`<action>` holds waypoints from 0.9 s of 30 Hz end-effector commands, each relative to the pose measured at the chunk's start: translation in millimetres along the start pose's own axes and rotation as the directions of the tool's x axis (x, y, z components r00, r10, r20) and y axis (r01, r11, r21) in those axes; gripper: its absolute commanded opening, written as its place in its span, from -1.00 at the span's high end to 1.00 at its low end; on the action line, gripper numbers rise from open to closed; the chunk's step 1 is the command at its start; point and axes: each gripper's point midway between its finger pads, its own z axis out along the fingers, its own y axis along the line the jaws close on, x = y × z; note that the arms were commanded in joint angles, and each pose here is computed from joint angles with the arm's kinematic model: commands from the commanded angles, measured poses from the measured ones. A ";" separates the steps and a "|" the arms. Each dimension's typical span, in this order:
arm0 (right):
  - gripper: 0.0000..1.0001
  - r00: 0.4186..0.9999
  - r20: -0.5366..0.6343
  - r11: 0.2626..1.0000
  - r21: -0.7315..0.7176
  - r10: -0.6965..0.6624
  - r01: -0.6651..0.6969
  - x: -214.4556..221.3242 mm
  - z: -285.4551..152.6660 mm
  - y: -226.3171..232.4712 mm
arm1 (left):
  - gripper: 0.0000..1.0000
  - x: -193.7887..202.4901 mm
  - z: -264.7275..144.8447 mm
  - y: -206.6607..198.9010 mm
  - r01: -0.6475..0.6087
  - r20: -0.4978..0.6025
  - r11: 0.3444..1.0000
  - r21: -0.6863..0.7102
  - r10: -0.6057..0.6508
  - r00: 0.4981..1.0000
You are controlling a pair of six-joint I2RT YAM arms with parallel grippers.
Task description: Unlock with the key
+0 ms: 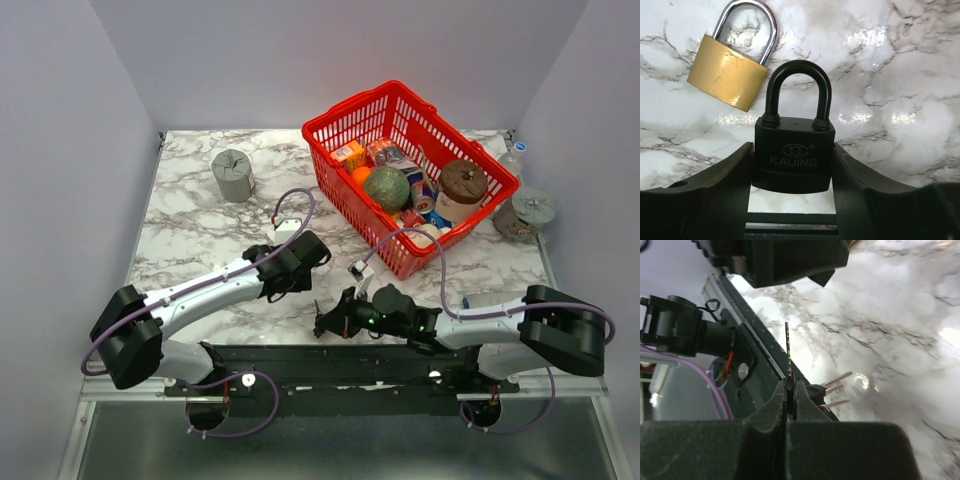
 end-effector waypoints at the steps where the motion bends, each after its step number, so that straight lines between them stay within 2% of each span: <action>1: 0.99 0.997 0.042 0.981 -0.186 0.071 -0.062 -20.5 14.2 47.8 | 1.00 -31.0 -25.7 -6.9 0.106 0.110 0.991 0.081 -0.115 0.987; 4: 0.99 0.995 0.036 0.980 -0.184 0.089 -0.081 -22.4 20.2 47.1 | 1.00 -34.1 -34.1 -8.8 0.132 0.118 0.984 0.120 -0.146 0.982; 11: 0.99 0.983 -0.003 0.948 -0.264 0.184 -0.178 -29.0 36.2 46.6 | 1.00 -34.0 -36.9 -3.7 0.132 0.120 0.986 0.105 -0.144 0.982; 27: 0.99 0.975 -0.104 0.929 -0.298 0.198 -0.220 -20.2 63.8 45.6 | 1.00 -35.5 -36.3 -1.4 0.125 0.125 0.989 0.085 -0.135 0.983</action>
